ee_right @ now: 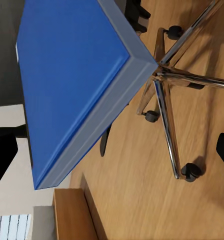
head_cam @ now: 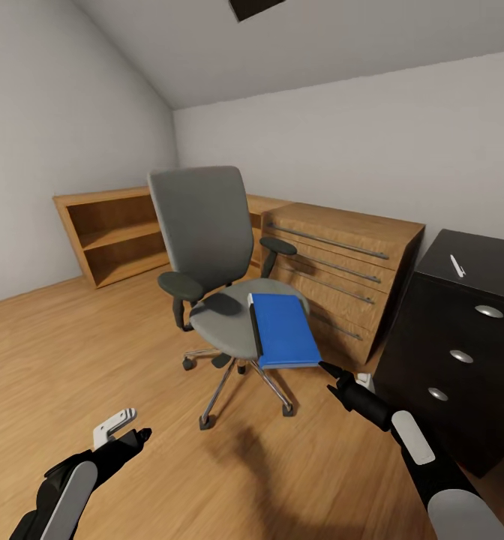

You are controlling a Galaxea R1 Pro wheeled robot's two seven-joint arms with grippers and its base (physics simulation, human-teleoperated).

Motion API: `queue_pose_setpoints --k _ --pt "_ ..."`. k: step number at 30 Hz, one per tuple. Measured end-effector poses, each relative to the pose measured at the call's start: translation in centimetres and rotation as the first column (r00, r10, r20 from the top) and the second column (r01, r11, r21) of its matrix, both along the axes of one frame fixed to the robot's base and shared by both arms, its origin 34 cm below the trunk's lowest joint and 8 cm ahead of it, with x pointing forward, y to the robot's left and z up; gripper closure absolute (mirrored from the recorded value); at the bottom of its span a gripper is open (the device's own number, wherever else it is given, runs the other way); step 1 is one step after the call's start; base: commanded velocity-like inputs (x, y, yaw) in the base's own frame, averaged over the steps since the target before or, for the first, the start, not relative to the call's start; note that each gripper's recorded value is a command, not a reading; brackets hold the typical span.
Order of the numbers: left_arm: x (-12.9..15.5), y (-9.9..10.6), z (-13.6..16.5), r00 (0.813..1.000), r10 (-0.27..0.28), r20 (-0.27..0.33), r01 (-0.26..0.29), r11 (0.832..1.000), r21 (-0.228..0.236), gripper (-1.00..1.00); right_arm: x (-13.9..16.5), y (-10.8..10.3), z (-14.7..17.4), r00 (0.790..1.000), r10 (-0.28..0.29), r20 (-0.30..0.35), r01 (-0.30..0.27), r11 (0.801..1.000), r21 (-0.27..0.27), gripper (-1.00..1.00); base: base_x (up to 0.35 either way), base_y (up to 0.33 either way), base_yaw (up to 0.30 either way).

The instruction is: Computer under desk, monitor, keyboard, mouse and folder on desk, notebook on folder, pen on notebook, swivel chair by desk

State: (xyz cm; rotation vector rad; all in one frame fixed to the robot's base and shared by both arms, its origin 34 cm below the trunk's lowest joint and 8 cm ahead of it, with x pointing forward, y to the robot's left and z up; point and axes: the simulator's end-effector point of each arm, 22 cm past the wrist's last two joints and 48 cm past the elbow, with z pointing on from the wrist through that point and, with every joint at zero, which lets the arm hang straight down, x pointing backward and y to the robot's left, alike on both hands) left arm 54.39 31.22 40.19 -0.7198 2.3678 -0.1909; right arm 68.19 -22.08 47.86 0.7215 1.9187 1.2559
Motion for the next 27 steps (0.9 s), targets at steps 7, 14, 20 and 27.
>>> queue_pose_setpoints --k 7,14,20,27 --pt "-0.08 0.00 -0.17 1.000 0.000 -0.004 0.000 1.000 -0.001 -1.00 0.02 -0.04 0.00 1.000 -0.001 0.001 0.001 1.000 -0.001 -1.00 0.028 0.000 0.000" --pt "-0.08 -0.15 -0.21 1.000 -0.002 -0.004 0.002 1.000 -0.003 -1.00 0.01 -0.05 0.01 1.000 -0.001 0.001 0.001 1.000 -0.001 -1.00 0.129 0.000 0.000" --pt "-0.09 -0.18 -0.23 1.000 -0.003 -0.004 0.003 1.000 -0.004 -1.00 0.02 -0.06 0.00 1.000 -0.001 0.001 0.001 1.000 -0.001 -1.00 0.013 0.000 0.000" --pt "-0.06 -0.14 -0.19 1.000 -0.001 -0.002 0.001 1.000 -0.003 -1.00 0.01 -0.05 0.02 1.000 -0.001 0.001 0.001 1.000 -0.001 -1.00 0.063 0.009 0.000"
